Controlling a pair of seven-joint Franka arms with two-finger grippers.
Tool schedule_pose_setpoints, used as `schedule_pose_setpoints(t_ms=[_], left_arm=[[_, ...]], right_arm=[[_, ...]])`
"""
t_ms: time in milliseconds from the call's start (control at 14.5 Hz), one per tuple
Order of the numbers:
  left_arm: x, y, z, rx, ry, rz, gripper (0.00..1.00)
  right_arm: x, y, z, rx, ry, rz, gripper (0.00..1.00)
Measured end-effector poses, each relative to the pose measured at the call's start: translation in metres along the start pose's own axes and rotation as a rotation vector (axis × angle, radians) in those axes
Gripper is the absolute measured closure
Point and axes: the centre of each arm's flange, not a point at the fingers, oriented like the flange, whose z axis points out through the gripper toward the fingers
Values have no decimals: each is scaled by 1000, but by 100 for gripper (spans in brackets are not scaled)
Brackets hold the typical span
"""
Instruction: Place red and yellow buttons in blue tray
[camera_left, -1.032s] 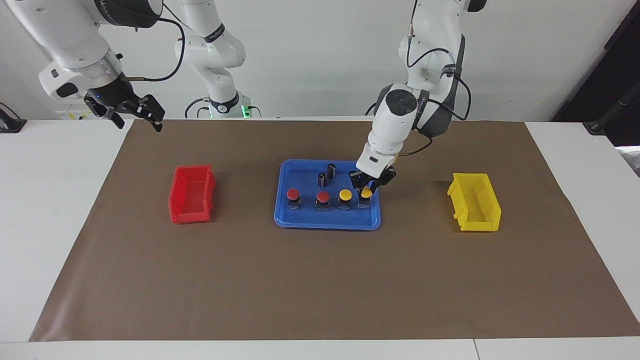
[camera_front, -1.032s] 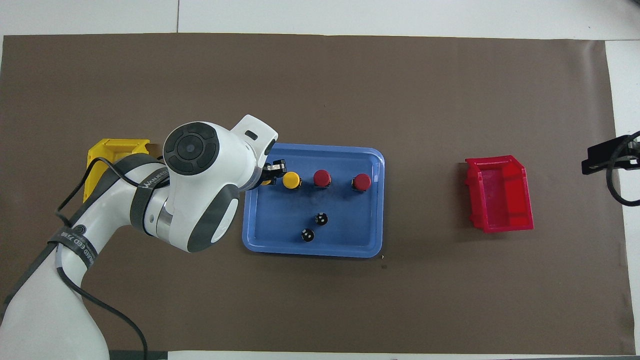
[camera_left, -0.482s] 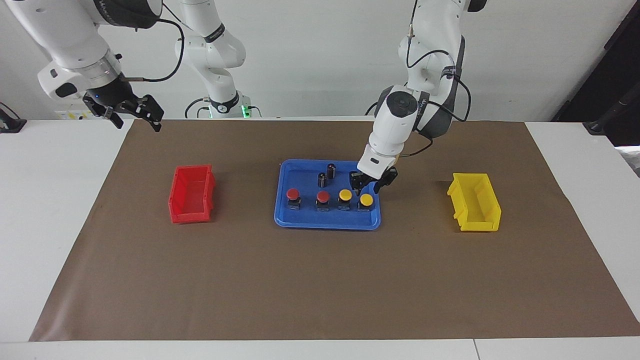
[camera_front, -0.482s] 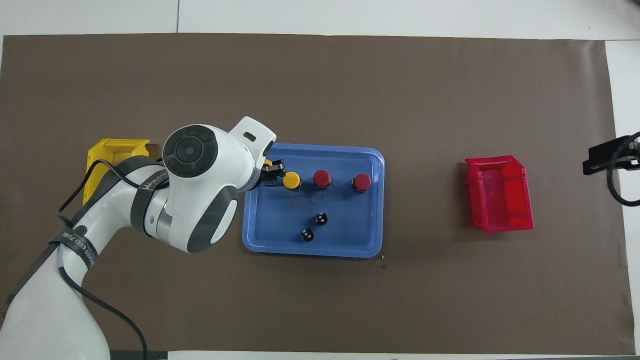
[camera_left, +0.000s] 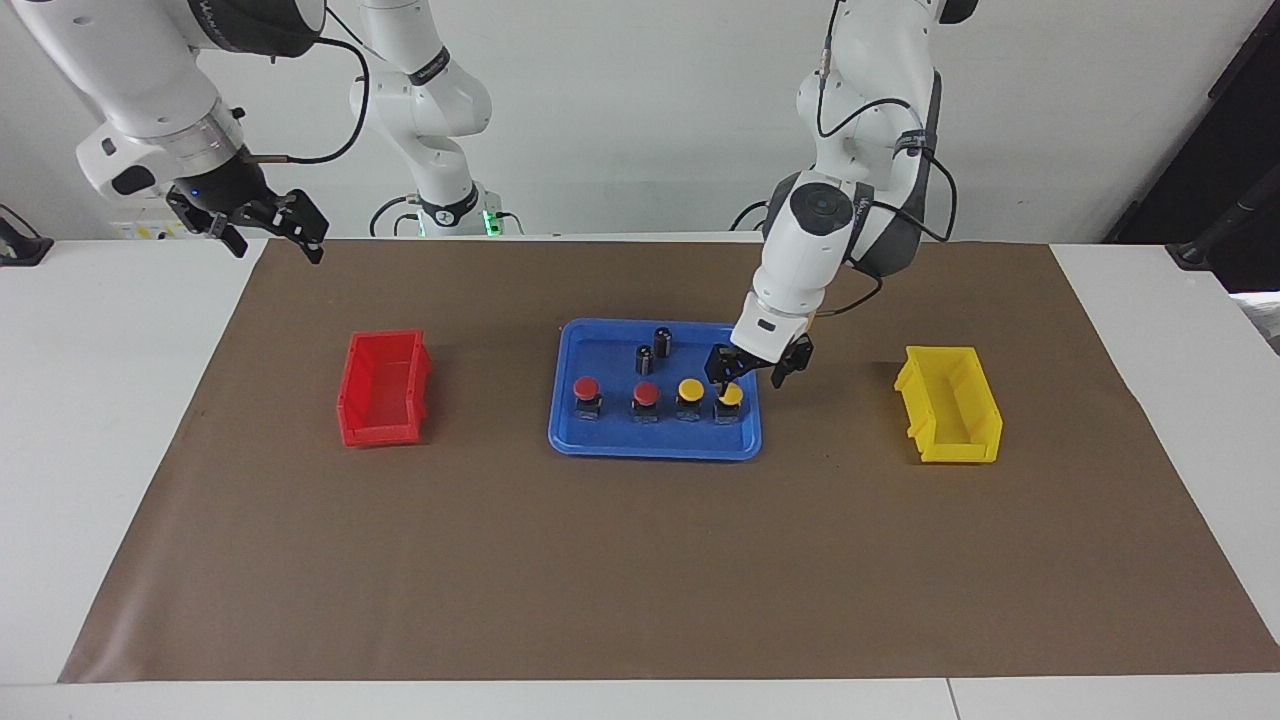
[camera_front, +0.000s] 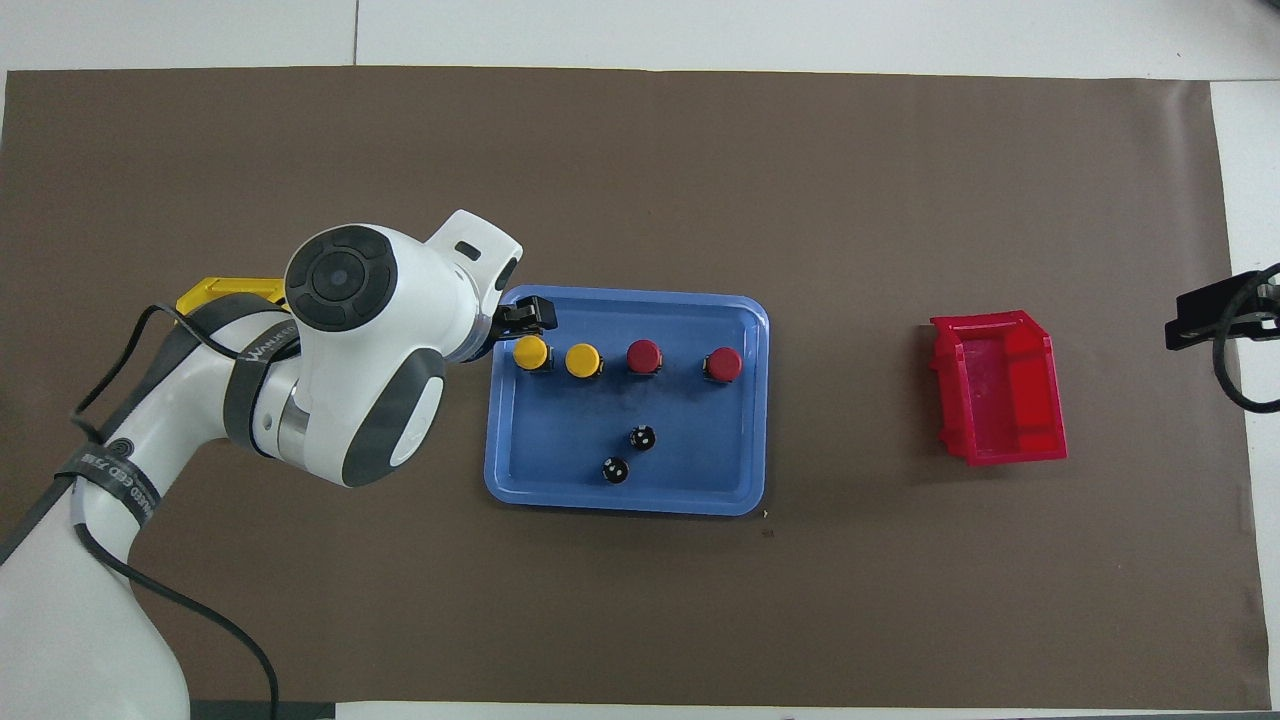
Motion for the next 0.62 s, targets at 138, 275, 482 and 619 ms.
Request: schedule_pose_setpoints(t_ms=[138,275,482,619], left_arm=[[20,-26,-29,20,-35,66,0],[41,-54,-64,38,-27,119,0],[69,-115,-124,62,-30,189,0],[77,-160,-160,59,-18,194,0]], right_arm=[[0,0,0,0,0,0,0],[0,0,0,0,0,0,0],[0,0,0,0,1,0,0],[0,0,0,0,3,0,0]])
